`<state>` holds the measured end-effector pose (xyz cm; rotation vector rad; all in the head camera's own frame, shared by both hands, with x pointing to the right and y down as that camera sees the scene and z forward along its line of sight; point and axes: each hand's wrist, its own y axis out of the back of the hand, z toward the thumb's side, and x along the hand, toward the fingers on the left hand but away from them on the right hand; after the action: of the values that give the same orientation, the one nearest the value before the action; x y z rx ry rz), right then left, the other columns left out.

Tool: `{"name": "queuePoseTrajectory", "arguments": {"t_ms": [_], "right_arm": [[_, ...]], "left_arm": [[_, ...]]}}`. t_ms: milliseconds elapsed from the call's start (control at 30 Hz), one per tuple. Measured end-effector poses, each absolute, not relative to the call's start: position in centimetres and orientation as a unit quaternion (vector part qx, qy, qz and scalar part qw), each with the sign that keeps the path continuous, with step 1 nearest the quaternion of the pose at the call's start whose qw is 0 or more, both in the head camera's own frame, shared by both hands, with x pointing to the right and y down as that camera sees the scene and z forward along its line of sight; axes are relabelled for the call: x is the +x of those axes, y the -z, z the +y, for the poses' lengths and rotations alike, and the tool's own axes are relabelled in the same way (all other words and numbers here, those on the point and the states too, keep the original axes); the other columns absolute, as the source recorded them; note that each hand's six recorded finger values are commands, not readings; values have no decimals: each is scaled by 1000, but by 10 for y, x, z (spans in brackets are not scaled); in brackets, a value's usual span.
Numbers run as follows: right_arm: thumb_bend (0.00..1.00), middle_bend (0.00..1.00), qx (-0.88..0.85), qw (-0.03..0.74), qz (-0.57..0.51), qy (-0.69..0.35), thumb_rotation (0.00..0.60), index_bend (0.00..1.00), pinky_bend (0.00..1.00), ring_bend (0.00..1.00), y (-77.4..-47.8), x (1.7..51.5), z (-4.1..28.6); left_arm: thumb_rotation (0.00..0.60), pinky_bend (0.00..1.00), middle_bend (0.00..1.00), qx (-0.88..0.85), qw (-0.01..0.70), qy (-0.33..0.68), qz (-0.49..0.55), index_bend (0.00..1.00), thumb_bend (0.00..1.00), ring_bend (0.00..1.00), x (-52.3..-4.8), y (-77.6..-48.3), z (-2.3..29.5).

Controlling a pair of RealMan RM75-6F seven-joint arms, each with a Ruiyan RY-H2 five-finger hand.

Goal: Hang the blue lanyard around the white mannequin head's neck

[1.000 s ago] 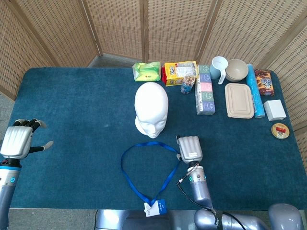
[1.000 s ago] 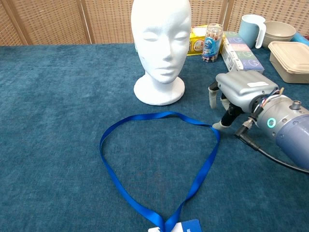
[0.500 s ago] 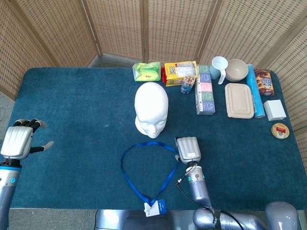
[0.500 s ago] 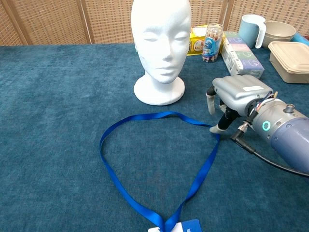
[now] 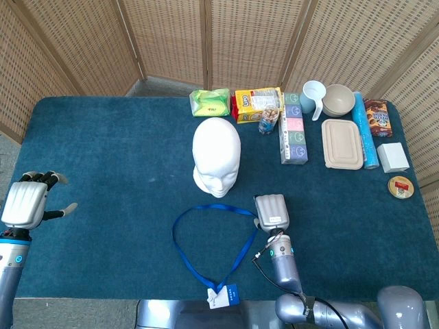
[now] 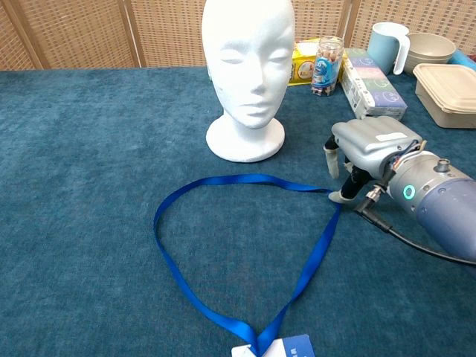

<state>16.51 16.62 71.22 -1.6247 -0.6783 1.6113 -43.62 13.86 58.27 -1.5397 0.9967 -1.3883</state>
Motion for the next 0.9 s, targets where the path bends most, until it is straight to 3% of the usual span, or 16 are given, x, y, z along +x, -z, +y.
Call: {"name": "queuePoseTrajectory", "arguments": {"t_ms": [900], "right_arm": [[355,911,-623,378,-240,-641,545,536,1000,1000,-720,166,165]], "left_arm": [[487,298,421,-616,404,550,394,416,117,422,-437,-587,141]]}}
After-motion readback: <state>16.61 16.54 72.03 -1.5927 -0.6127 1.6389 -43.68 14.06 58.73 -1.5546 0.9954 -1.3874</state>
